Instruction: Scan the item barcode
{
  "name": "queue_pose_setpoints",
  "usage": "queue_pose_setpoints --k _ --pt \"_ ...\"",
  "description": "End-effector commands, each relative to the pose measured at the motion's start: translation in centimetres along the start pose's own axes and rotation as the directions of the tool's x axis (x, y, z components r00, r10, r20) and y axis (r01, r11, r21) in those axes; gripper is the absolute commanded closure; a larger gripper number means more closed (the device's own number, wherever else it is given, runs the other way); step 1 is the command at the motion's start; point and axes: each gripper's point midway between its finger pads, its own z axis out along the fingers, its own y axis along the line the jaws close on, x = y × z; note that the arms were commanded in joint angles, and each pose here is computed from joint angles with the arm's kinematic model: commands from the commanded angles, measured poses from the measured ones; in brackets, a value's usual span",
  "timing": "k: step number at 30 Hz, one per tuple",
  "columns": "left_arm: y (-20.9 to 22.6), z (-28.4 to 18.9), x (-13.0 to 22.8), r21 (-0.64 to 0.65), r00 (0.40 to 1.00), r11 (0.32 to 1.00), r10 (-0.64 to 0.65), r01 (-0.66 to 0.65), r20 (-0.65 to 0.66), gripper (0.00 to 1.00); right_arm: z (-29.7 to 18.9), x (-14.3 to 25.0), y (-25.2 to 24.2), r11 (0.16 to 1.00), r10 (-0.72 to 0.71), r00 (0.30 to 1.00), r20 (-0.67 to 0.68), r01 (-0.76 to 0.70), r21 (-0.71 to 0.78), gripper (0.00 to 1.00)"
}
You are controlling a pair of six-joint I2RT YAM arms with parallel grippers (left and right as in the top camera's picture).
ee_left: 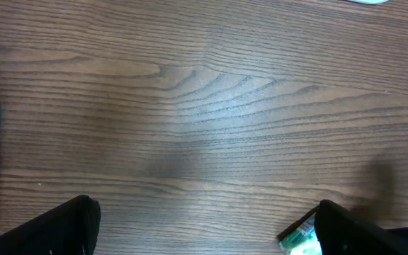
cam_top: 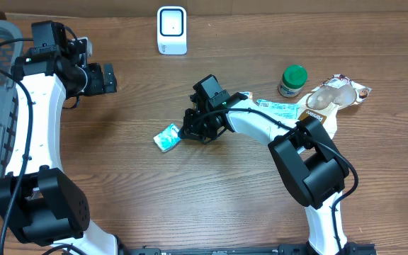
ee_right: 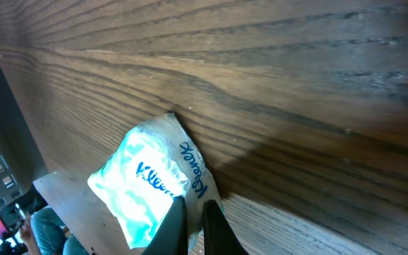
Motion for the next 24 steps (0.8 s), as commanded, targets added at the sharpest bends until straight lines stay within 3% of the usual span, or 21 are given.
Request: queue_pose_setpoints --k 1,5,8,11,17,24 --pt "0.1 -0.9 -0.7 -0.008 0.999 1.000 0.021 -0.021 0.030 0.01 0.3 0.8 1.0 0.994 -0.088 0.995 -0.046 0.085 -0.072 0.96" --pt "0.1 -0.9 -0.7 -0.008 0.999 1.000 0.021 -0.021 0.030 0.00 -2.4 1.4 4.6 0.912 -0.304 0.951 -0.057 0.273 -0.306 0.96" --pt "0.1 -0.9 -0.7 -0.008 0.999 1.000 0.021 -0.021 0.030 0.01 -7.1 2.8 7.8 0.722 -0.513 0.858 0.014 0.440 -0.534 0.96" --pt "0.1 -0.9 -0.7 -0.008 0.999 1.000 0.021 -0.021 0.030 0.00 -11.1 3.5 8.8 0.577 -0.591 0.800 0.098 0.505 -0.642 0.96" --pt "0.1 -0.9 -0.7 -0.008 0.999 1.000 0.021 -0.021 0.030 0.01 -15.0 3.7 7.6 0.461 -0.645 0.731 0.223 0.605 -0.650 0.96" --pt "0.1 -0.9 -0.7 -0.008 0.999 1.000 0.021 -0.021 0.030 0.00 -14.3 5.7 4.7 0.381 -0.771 0.584 0.256 0.743 -0.550 0.96"
